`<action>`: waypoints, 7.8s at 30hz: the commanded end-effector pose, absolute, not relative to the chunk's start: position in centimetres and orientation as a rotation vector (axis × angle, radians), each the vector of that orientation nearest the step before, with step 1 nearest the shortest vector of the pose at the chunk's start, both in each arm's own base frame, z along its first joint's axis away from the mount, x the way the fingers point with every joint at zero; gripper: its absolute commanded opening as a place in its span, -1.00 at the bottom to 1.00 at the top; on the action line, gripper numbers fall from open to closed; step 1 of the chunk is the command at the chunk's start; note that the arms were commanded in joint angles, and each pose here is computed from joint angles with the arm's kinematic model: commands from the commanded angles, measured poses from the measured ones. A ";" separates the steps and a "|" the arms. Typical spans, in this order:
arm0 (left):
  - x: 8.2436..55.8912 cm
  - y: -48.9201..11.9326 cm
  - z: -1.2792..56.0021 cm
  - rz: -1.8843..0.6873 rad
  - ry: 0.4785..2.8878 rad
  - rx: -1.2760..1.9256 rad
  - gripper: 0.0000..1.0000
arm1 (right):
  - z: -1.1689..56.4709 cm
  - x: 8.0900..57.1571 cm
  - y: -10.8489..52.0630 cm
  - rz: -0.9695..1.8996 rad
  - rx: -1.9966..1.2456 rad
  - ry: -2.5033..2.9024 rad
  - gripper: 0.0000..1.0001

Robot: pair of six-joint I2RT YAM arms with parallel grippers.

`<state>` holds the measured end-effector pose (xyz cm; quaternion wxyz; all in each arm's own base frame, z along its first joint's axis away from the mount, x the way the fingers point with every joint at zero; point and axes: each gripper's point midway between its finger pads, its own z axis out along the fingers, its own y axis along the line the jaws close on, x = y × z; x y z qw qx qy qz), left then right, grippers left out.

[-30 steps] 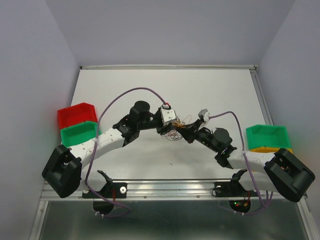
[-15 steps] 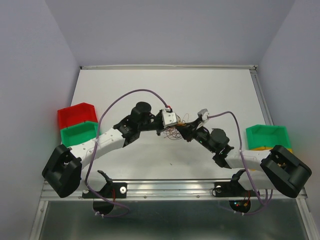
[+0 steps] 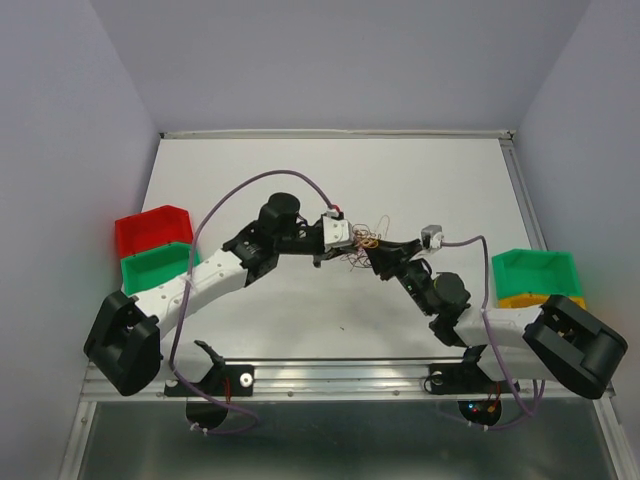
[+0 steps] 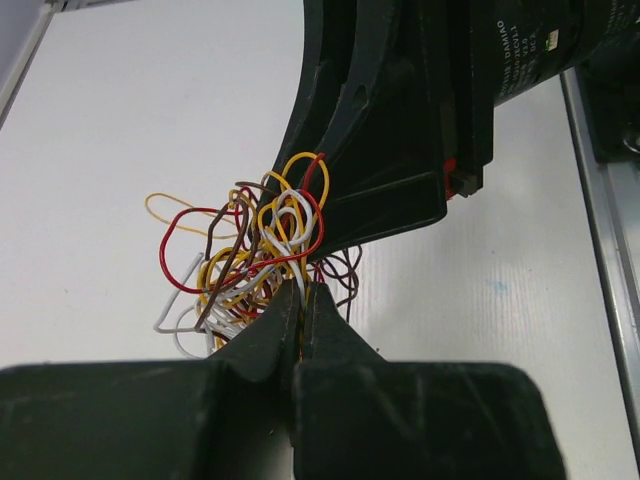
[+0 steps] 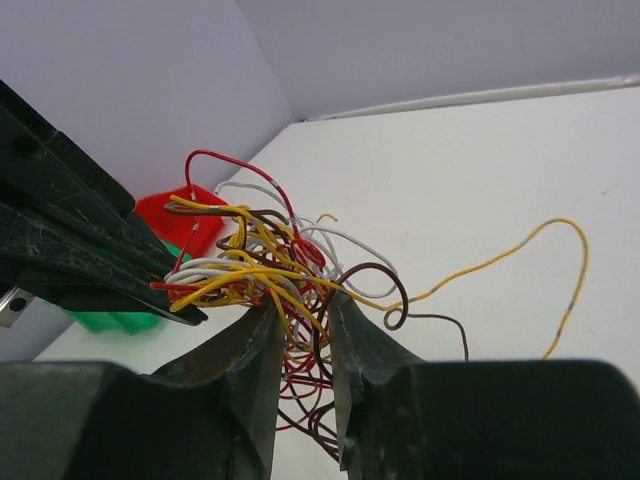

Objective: Untangle the cables

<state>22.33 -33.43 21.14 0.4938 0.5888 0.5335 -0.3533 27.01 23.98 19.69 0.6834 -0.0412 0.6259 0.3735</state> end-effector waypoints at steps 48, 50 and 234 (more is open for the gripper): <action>28.3 -25.1 29.9 -0.767 1.325 0.934 -1.00 | 20.6 26.0 20.5 0.625 -0.249 1.397 0.65; 27.3 -25.9 29.9 -0.773 1.300 0.981 -1.00 | 20.7 25.2 23.6 0.732 -0.390 1.387 0.67; 30.9 -3.4 46.2 -0.320 1.139 0.330 -1.00 | 20.3 24.9 9.0 0.247 0.271 1.442 0.48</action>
